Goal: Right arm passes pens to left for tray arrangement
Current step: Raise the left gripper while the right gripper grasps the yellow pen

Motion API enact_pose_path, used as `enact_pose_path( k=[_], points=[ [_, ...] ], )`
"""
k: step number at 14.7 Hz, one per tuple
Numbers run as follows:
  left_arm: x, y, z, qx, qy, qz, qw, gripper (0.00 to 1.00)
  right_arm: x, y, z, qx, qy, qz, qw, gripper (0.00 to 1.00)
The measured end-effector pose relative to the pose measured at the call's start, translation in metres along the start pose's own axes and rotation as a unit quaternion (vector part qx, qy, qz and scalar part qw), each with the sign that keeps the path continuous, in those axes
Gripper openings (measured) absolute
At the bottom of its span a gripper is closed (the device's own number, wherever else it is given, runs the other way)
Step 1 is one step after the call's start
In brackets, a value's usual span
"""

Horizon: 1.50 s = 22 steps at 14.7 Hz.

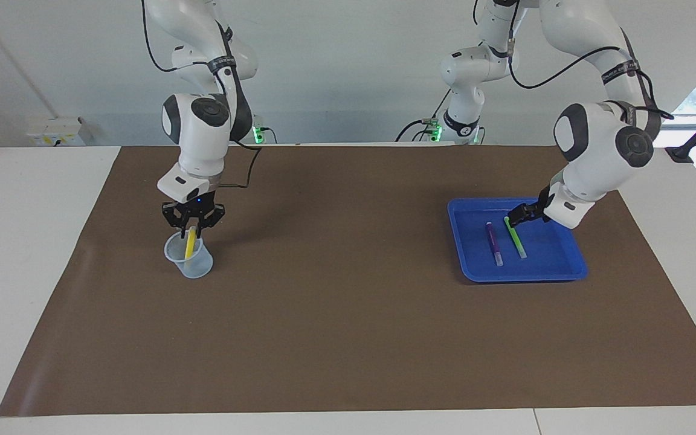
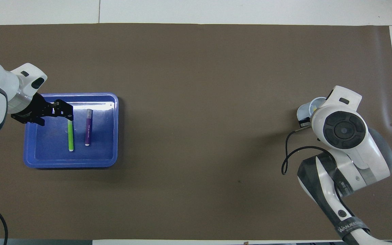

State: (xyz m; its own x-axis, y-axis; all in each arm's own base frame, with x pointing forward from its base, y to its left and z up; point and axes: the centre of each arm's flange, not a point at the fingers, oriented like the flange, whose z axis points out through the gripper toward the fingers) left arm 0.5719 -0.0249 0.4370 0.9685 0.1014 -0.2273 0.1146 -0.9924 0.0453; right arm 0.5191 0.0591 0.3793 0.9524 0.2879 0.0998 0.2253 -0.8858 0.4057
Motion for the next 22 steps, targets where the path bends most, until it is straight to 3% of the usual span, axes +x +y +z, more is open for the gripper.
enact_pose_path(
  k=[6, 12, 22],
  points=[
    [-0.037, 0.019, -0.064, -0.07, 0.009, -0.082, 0.994, 1.0, 0.0, 0.005, -0.002, 0.012, -0.016, 0.021, 1.0, 0.35],
    [-0.08, 0.043, -0.113, -0.162, -0.009, -0.19, 0.968, 1.0, 0.005, 0.015, -0.008, 0.053, -0.037, 0.075, 0.995, 0.35],
    [-0.107, 0.059, -0.142, -0.216, -0.032, -0.284, 0.934, 1.0, 0.002, 0.029, 0.002, 0.099, -0.05, 0.132, 0.985, 0.35]
  ],
)
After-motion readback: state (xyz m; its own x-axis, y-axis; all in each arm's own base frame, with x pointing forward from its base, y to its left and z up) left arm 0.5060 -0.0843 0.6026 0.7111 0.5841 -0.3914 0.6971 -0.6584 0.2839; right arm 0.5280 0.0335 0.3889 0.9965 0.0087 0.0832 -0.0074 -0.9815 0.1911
